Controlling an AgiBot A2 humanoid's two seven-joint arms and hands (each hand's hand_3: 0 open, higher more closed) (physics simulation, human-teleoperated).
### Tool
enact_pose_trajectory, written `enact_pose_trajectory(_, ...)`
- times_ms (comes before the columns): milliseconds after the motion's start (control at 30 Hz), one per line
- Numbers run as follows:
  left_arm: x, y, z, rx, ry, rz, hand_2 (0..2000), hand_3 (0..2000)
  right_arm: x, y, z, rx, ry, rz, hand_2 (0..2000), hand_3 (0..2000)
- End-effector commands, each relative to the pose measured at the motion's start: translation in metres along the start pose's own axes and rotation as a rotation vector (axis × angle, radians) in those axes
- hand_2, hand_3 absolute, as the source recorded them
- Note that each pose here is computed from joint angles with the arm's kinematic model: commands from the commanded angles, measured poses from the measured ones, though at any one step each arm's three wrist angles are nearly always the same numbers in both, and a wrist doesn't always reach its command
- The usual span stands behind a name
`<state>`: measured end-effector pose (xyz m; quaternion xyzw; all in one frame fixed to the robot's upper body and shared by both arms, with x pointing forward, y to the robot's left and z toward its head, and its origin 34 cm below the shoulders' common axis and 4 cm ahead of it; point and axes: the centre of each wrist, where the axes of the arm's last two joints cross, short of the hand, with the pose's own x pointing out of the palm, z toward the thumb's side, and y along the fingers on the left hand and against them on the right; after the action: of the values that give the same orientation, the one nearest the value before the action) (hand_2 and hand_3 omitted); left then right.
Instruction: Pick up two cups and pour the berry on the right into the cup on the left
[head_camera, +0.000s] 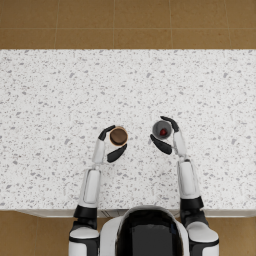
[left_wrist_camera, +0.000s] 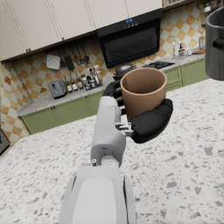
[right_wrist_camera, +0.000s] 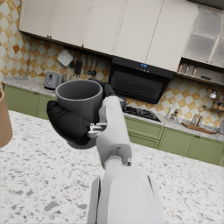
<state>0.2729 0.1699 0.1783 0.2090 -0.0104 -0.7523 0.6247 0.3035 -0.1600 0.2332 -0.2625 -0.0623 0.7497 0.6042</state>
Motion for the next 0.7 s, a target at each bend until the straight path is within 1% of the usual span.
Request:
enact_pose_trajectory(33, 0.023, 0.003, 0.008, 0.032, -0.007, -0.084, 2000, 1280, 0.006, -0.023, 0.022, -0.078, 0.025, 0.018, 2000, 1280)
enact_pose_trajectory(133, 0.029, 0.003, 0.006, 0.022, -0.008, -0.103, 2000, 1280, 0.013, -0.028, 0.030, -0.101, 0.116, 0.037, 2000, 1280)
enact_pose_trajectory(267, 0.034, 0.001, 0.007, 0.024, -0.012, -0.115, 2000, 1280, 0.020, -0.039, 0.032, -0.100, 0.236, 0.054, 2000, 1280)
enact_pose_trajectory(367, 0.034, 0.000, 0.004, 0.012, -0.015, -0.112, 2000, 1280, 0.025, -0.037, 0.039, -0.125, 0.332, 0.062, 2000, 1280)
enact_pose_trajectory(533, 0.033, 0.004, -0.002, -0.011, -0.023, -0.099, 2000, 1280, 0.030, -0.033, 0.046, -0.153, 0.490, 0.063, 2000, 1280)
enact_pose_trajectory(700, 0.032, 0.008, -0.005, -0.026, -0.031, -0.086, 2000, 1280, 0.033, -0.026, 0.059, -0.198, 0.648, 0.042, 2000, 1280)
